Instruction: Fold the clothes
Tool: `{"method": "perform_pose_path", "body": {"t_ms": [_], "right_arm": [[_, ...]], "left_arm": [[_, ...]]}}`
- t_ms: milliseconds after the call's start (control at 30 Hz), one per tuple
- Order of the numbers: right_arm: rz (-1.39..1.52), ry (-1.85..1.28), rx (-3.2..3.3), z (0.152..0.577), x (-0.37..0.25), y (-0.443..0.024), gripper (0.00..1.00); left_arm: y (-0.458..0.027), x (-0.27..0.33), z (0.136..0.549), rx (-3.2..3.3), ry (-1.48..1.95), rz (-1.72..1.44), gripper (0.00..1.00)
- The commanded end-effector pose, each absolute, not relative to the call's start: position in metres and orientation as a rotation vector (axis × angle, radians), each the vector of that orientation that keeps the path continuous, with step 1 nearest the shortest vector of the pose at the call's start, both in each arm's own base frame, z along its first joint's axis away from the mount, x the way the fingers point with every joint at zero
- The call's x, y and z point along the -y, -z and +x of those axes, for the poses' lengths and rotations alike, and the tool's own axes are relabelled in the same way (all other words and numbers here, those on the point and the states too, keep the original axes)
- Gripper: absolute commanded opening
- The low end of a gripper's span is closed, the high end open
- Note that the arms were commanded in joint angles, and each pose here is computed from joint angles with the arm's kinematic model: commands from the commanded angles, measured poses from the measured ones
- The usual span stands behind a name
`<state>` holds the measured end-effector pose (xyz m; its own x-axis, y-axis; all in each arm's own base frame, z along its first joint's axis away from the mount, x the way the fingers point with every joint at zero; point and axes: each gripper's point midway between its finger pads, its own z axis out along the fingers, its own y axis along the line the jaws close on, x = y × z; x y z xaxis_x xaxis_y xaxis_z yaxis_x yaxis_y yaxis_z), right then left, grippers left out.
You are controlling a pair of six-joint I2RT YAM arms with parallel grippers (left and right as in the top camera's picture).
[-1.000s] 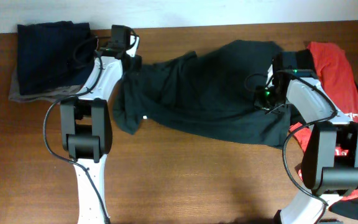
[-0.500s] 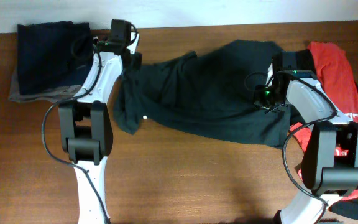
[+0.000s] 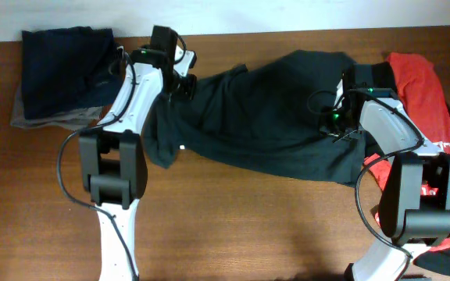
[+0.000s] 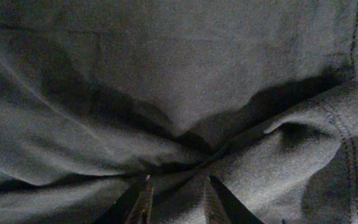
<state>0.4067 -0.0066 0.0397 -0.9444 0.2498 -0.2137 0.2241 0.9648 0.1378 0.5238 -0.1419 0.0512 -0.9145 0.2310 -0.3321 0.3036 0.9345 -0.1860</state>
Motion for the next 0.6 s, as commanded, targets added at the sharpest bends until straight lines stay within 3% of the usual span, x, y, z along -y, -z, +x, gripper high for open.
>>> {"method": "perform_pose_path", "body": {"t_ms": [0, 267, 567], "right_arm": [[0.354, -0.153, -2.888, 0.406, 0.009, -0.037, 0.33], [0.362, -0.082, -2.886, 0.405, 0.017, -0.037, 0.33], [0.368, -0.027, -2.876, 0.407, 0.024, -0.037, 0.32]], "left_arm": [[-0.02, 0.148, 0.514, -2.851, 0.403, 0.387, 0.27], [0.015, 0.12, 0.514, -2.926, 0.219, 0.349, 0.24], [0.017, 0.049, 0.525, -2.933, -0.128, 0.222, 0.24]]}}
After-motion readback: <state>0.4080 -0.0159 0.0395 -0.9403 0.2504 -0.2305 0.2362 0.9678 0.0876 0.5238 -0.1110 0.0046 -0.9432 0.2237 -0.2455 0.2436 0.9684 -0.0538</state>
